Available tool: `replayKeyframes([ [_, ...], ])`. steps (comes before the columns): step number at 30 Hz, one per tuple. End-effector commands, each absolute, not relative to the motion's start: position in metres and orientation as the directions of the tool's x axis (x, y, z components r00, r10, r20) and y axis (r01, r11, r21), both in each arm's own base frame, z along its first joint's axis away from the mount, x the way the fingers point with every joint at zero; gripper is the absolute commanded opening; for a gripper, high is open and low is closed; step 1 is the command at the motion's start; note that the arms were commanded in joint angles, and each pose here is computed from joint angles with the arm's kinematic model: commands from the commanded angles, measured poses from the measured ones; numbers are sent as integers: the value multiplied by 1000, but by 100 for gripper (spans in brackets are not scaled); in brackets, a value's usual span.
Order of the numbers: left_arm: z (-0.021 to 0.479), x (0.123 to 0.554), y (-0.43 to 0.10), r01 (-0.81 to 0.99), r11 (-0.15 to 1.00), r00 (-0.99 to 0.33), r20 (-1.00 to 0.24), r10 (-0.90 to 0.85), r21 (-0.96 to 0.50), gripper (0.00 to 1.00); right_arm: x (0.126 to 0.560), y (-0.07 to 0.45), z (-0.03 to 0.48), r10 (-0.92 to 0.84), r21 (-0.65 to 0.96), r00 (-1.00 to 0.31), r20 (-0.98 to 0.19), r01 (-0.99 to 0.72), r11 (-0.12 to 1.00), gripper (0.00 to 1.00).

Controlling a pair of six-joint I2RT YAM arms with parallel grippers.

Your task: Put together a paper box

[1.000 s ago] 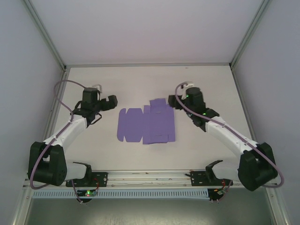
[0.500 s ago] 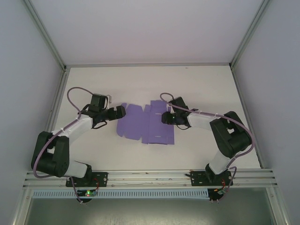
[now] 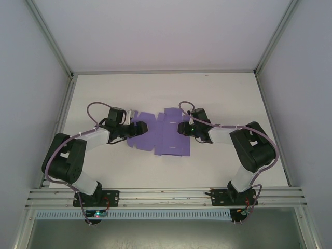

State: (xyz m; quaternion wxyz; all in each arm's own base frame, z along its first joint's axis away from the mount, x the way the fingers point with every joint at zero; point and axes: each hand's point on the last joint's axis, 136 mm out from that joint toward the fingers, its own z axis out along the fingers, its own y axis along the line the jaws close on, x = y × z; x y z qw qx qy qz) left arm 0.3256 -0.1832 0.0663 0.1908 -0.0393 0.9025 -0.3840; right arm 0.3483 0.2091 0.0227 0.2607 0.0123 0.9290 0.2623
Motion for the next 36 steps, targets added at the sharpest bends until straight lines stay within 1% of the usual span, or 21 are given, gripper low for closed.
replayKeyframes([
  [1,88,336,-195,137,665,-906,-364,-215,-734,51,315,194,-19,143,456,-929,-340,-30,889,41],
  [2,90,336,-194,139,671,-904,-370,-214,-728,43,315,193,-16,142,455,-926,-350,-36,890,41],
  [3,94,336,-194,148,675,-901,-380,-210,-723,38,317,191,-11,142,455,-921,-362,-41,890,41],
  [5,100,335,-195,174,667,-895,-399,-200,-724,35,323,190,2,146,460,-908,-394,-57,886,42],
  [6,103,335,-196,182,665,-893,-404,-196,-725,31,326,189,11,148,463,-899,-413,-67,884,46],
  [7,105,335,-196,181,666,-893,-405,-197,-724,25,328,188,19,149,467,-890,-430,-78,881,50],
  [9,112,337,-196,192,663,-887,-418,-199,-723,9,332,186,37,154,475,-871,-467,-100,874,54],
  [10,117,337,-197,203,655,-882,-426,-201,-728,3,333,185,46,155,480,-861,-484,-114,870,57],
  [11,124,337,-199,223,643,-875,-442,-200,-732,2,334,183,56,155,486,-850,-503,-129,864,62],
  [15,164,336,-203,305,599,-833,-512,-208,-740,3,329,168,90,188,525,-807,-560,-170,834,76],
  [17,190,333,-203,353,578,-800,-557,-221,-736,3,324,160,106,221,561,-783,-582,-190,806,80],
  [18,203,330,-203,376,567,-784,-578,-227,-733,3,323,154,113,246,577,-768,-591,-189,794,85],
  [19,217,327,-202,394,556,-765,-596,-242,-732,3,321,150,121,272,598,-750,-603,-199,776,87],
  [23,259,314,-199,456,518,-705,-649,-285,-724,2,308,153,154,302,647,-686,-662,-319,693,88],
  [25,276,306,-199,486,486,-683,-662,-307,-726,0,302,160,171,301,655,-660,-688,-386,650,88],
  [28,299,292,-199,535,440,-656,-683,-321,-721,0,301,163,191,312,654,-628,-713,-437,618,88],
  [30,306,285,-198,550,432,-645,-692,-324,-715,0,304,163,200,328,660,-616,-717,-446,605,85],
  [33,313,277,-196,570,428,-626,-708,-327,-702,0,304,170,220,321,650,-589,-742,-515,559,82],
  [36,318,272,-195,585,422,-614,-718,-329,-693,0,302,180,233,315,662,-593,-741,-565,492,75],
])
